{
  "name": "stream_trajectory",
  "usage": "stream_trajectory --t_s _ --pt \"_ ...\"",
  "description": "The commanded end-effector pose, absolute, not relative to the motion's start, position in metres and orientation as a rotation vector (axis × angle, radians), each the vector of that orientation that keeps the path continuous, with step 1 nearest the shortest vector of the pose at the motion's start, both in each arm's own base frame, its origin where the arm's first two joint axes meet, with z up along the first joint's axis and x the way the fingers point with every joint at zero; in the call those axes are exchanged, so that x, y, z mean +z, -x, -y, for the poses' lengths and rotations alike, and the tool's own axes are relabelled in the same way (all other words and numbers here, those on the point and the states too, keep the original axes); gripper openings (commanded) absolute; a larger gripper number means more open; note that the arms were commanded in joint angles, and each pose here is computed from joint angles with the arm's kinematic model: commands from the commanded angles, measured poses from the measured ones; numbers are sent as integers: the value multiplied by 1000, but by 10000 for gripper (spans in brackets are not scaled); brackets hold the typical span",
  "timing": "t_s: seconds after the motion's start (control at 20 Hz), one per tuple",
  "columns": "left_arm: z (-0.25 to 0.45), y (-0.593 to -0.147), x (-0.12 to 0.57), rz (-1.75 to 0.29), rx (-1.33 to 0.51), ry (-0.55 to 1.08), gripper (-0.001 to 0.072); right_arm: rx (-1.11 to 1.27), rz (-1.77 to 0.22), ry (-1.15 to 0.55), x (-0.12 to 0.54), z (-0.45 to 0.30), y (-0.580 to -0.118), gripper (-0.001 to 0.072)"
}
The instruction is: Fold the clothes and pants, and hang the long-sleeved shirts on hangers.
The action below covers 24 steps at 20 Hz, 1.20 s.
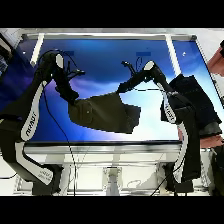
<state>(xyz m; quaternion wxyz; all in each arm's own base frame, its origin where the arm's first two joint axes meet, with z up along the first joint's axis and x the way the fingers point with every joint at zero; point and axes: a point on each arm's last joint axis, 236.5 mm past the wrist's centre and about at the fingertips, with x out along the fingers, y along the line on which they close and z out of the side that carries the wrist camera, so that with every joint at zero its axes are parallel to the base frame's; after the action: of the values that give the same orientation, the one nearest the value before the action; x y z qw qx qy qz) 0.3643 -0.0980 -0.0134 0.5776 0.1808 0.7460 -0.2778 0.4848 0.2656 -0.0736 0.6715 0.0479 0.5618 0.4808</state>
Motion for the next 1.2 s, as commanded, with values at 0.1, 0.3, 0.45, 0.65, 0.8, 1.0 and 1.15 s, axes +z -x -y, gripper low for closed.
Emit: stream_trajectory --t_s 0.1,0.3,0.45,0.65,0.8,1.0,1.15 --pt "99 -368 -14 -1730 -647 -423 46 1058 -1298 -247 -76 -278 -487 516" --pt "99 -368 -14 -1730 -647 -423 46 983 -1301 -277 -84 -274 -498 493" --pt "101 -368 -14 -1728 -655 -416 46 979 -1316 -292 -84 -279 -495 467" --pt "103 -367 -14 -1726 -663 -409 46 1027 -1358 -287 -92 -298 -478 438" --pt "103 -367 -14 -1726 -663 -409 46 1056 -1379 -269 -97 -314 -466 414" --pt "104 -375 -16 -1692 -654 -410 46 1115 -1415 -277 -90 -324 -449 18" --pt "104 -381 -17 -1666 -644 -412 46 1134 -1377 -305 -70 -326 -452 21"
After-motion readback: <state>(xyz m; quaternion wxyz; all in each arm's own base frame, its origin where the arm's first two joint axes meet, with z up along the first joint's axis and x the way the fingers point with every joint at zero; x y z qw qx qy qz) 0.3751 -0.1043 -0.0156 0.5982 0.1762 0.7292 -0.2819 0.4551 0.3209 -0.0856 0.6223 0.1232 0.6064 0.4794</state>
